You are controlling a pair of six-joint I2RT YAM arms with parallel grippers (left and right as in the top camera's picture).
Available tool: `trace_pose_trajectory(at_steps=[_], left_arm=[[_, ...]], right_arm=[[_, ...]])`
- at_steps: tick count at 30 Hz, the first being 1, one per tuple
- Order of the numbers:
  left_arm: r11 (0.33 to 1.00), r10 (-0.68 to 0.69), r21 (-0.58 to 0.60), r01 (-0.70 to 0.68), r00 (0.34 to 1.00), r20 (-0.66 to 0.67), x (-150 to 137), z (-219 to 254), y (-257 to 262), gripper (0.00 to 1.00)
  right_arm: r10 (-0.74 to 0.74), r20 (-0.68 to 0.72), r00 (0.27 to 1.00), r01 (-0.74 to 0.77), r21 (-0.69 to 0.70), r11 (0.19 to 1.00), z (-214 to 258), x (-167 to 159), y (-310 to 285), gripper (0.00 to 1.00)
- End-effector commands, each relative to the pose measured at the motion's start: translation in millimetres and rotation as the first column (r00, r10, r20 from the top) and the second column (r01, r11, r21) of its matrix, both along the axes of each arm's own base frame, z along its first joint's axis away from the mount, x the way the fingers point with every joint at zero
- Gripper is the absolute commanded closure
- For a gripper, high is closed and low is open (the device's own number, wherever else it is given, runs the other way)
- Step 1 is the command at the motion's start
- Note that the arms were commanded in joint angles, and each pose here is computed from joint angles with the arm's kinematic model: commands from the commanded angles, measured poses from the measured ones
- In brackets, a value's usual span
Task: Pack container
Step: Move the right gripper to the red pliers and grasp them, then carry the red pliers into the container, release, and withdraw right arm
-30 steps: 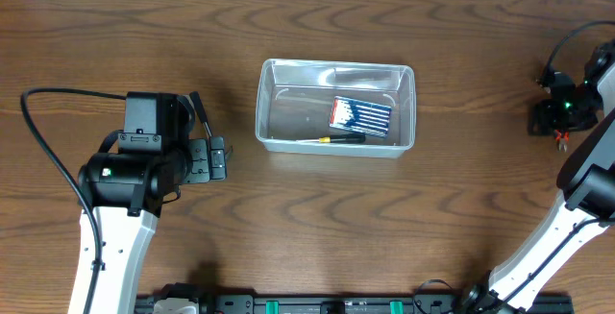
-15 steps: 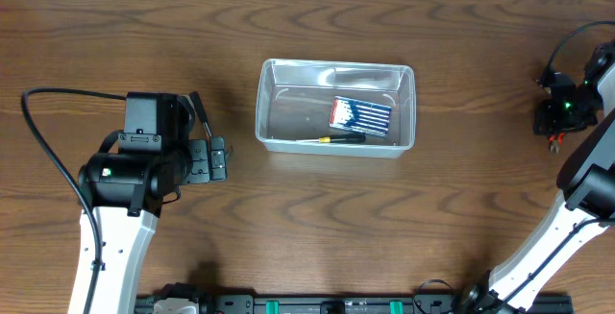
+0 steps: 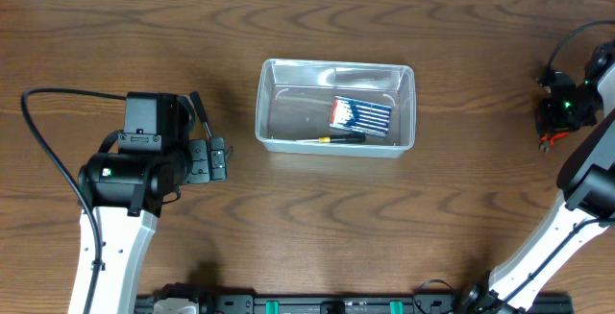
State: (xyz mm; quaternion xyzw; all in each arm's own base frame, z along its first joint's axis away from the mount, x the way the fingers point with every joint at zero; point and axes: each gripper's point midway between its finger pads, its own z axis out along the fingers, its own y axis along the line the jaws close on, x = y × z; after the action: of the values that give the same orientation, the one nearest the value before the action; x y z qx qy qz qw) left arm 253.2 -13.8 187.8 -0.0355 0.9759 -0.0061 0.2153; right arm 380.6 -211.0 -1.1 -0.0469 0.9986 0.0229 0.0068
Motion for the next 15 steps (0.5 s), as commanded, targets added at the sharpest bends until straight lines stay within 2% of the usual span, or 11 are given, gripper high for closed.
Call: trace_pose_trajectory(at_steps=[1, 2, 9, 12, 15], left_arm=[[1.0, -0.006, 0.018, 0.006, 1.0, 0.016, 2.5, 7.3, 2.3, 0.02], [1.0, -0.006, 0.018, 0.006, 1.0, 0.016, 2.5, 7.3, 2.3, 0.02], [1.0, -0.006, 0.018, 0.006, 1.0, 0.017, 2.7, 7.4, 2.3, 0.02], [1.0, -0.006, 0.018, 0.006, 1.0, 0.017, 2.7, 7.4, 2.3, 0.02], [1.0, -0.006, 0.018, 0.006, 1.0, 0.017, 2.7, 7.4, 2.3, 0.02]], right_arm=[[0.001, -0.007, 1.0, -0.001, 0.022, 1.0, -6.0, -0.7, 4.6, 0.96], [0.001, -0.007, 1.0, -0.001, 0.022, 1.0, -6.0, -0.6, 4.8, 0.99], [0.009, 0.04, 0.999, -0.013, 0.089, 0.996, -1.7, 12.4, 25.2, 0.99], [-0.008, 0.087, 0.996, -0.003, 0.121, 0.993, 11.1, 30.7, 43.3, 0.99], [0.047, 0.15, 0.988, -0.068, 0.137, 0.988, 43.6, 54.9, 70.2, 0.99]])
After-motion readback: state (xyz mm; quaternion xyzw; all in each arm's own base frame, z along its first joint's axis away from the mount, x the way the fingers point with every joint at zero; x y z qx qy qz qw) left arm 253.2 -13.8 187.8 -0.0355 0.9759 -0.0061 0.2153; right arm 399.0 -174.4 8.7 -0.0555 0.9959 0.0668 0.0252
